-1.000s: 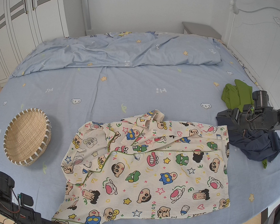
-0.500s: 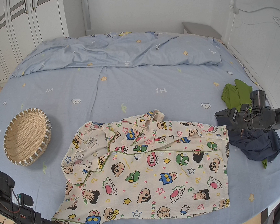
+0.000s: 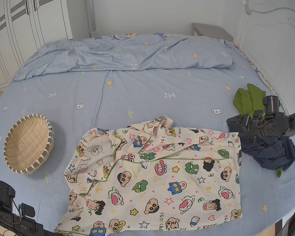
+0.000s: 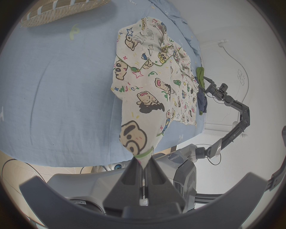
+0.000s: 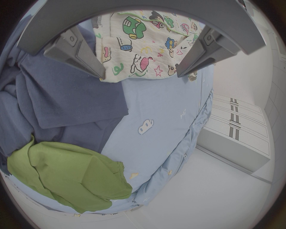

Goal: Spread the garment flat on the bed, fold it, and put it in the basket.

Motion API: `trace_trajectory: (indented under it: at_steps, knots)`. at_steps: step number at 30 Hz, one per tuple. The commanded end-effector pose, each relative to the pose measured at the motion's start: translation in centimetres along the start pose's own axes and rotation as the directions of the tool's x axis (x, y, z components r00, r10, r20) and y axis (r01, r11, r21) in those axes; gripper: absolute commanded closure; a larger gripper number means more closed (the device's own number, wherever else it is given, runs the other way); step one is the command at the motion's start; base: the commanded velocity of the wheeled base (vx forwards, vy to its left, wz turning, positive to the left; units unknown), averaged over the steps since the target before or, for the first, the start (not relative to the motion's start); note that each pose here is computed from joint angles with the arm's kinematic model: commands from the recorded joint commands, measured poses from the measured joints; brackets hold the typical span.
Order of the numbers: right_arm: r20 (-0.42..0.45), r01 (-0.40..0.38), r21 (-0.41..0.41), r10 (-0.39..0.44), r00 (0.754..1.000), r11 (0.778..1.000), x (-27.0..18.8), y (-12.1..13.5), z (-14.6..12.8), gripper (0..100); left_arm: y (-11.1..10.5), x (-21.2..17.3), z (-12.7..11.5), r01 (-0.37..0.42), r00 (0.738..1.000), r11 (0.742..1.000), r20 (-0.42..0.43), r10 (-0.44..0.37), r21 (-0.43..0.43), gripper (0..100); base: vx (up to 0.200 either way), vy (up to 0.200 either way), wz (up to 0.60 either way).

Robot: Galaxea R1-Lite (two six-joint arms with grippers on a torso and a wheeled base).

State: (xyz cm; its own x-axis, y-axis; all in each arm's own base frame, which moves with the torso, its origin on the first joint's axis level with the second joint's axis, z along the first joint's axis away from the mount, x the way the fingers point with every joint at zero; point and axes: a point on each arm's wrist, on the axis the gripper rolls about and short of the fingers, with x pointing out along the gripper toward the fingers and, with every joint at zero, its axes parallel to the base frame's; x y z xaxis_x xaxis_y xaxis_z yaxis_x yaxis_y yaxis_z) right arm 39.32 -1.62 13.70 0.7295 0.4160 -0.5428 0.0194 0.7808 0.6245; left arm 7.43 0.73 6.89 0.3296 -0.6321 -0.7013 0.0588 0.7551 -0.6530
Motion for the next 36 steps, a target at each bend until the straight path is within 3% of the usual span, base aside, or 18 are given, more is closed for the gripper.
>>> trace_trajectory:
  at_steps: [1,31,32,36]
  knots:
    - [0.005,-0.003,-0.003,0.003,1.000,1.000,0.0,0.1,0.1,0,0.0,0.0,0.0,0.000,1.000,1.000,-0.001,0.000,-0.001,100,0.000,0.000,0.00]
    - [-0.020,0.003,0.007,-0.003,1.000,1.000,1.9,-0.7,0.1,0,0.0,0.0,0.0,0.000,1.000,1.000,0.000,0.000,0.000,100,0.000,0.000,0.00]
    - [-0.022,0.006,0.011,-0.005,1.000,1.000,2.0,-0.9,0.1,100,0.0,0.0,0.0,0.000,1.000,1.000,-0.001,0.000,-0.001,100,0.000,0.000,0.00]
    - [-0.027,0.014,0.017,-0.014,1.000,1.000,2.4,-1.5,0.1,100,0.0,0.0,0.0,0.000,1.000,1.000,0.000,0.000,0.000,100,0.000,0.000,0.00]
